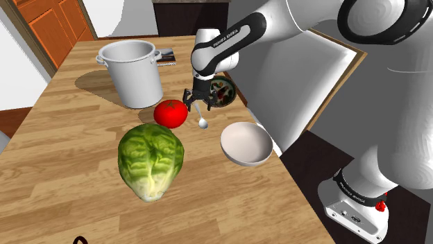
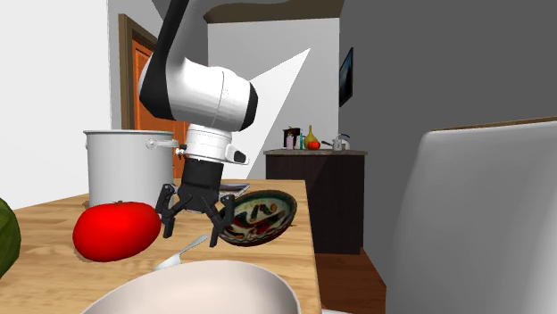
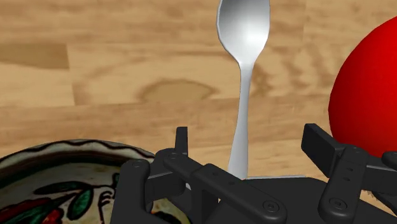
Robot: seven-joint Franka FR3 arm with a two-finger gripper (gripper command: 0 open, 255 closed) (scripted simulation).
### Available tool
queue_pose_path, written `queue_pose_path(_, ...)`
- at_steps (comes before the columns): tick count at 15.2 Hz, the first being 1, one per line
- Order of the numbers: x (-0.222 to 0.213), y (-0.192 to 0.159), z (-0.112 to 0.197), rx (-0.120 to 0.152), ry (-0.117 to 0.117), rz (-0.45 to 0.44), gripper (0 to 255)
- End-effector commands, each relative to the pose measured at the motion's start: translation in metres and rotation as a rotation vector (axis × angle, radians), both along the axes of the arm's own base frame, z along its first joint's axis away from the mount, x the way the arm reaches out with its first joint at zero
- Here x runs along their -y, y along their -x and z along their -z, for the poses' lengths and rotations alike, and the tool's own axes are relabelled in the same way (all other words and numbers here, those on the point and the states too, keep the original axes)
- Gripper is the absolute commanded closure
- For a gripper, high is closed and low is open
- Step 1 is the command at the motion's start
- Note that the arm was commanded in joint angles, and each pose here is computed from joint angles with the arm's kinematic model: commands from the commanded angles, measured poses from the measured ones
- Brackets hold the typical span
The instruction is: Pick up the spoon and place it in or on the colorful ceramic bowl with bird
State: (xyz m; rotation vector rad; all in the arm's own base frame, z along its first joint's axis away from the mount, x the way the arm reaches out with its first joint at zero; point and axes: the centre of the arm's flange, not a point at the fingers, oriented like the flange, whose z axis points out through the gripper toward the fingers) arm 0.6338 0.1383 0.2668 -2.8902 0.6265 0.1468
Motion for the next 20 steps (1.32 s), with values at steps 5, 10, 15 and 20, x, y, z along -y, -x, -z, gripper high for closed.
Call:
queue_pose_path(5, 0.000, 0.001, 0.004, -0.009, 0.000, -0.004, 255)
queue_pose_path(10, -0.002, 0.002, 0.004, -0.009, 0.001, -0.004, 255)
queue_pose_path(15, -0.002, 0.002, -0.023, -0.009, 0.001, -0.004, 255)
queue_pose_path(20, -0.002, 0.002, -0.049, -0.009, 0.001, -0.004, 255)
